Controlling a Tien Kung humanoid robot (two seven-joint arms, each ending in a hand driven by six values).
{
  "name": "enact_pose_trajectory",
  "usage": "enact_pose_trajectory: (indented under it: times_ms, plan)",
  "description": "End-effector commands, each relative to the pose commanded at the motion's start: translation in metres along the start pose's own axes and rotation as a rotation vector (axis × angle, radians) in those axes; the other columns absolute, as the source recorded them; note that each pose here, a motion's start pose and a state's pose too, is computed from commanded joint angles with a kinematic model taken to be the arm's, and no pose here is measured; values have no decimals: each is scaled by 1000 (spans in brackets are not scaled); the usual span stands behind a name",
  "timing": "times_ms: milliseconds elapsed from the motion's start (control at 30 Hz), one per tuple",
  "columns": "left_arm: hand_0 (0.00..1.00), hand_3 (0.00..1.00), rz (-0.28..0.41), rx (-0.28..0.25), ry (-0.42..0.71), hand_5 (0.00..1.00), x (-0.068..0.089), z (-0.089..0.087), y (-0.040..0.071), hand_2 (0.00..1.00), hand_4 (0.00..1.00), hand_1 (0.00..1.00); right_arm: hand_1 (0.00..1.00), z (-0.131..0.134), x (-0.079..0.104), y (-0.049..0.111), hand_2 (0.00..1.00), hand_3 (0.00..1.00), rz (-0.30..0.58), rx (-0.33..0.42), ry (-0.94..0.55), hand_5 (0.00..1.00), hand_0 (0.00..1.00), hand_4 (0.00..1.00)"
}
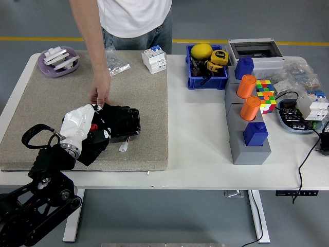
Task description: Pick the rag up,wipe the panel,place it on the desk
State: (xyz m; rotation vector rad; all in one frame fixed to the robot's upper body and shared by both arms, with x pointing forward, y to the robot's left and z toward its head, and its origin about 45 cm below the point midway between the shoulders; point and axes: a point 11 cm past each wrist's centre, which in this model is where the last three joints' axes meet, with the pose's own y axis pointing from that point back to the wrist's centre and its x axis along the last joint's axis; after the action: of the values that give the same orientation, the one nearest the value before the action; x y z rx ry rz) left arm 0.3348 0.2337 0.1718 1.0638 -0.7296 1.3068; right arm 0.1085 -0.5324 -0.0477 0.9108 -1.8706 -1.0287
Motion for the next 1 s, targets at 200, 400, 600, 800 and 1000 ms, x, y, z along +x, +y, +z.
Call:
enact_pose_trajectory:
  times_ms: [200,400,600,800,1000]
  plan:
    - [191,514,-32,-45,29,2,-10,28,-4,531,207,179,495,0,-1,0,631,618,-2,1,3,556,710,998]
    - [191,514,-49,-77,29,2,-15,42,-5,531,205,177,495,-1,-1,0,631,618,-2,3,4,555,710,998]
    - [191,514,-42,-62,26,2,-13,37,-7,531,206,177,494,1,0,0,631,618,-1,-1,3,555,710,998]
    - [192,512,-38,-43,2,2,-14,25,-6,530,204,176,494,0,1,0,632,617,1,1,3,555,709,998]
    - [193,514,-18,-4,-11,2,-9,8,-7,531,202,177,493,0,2,0,633,617,4,-1,3,555,709,998]
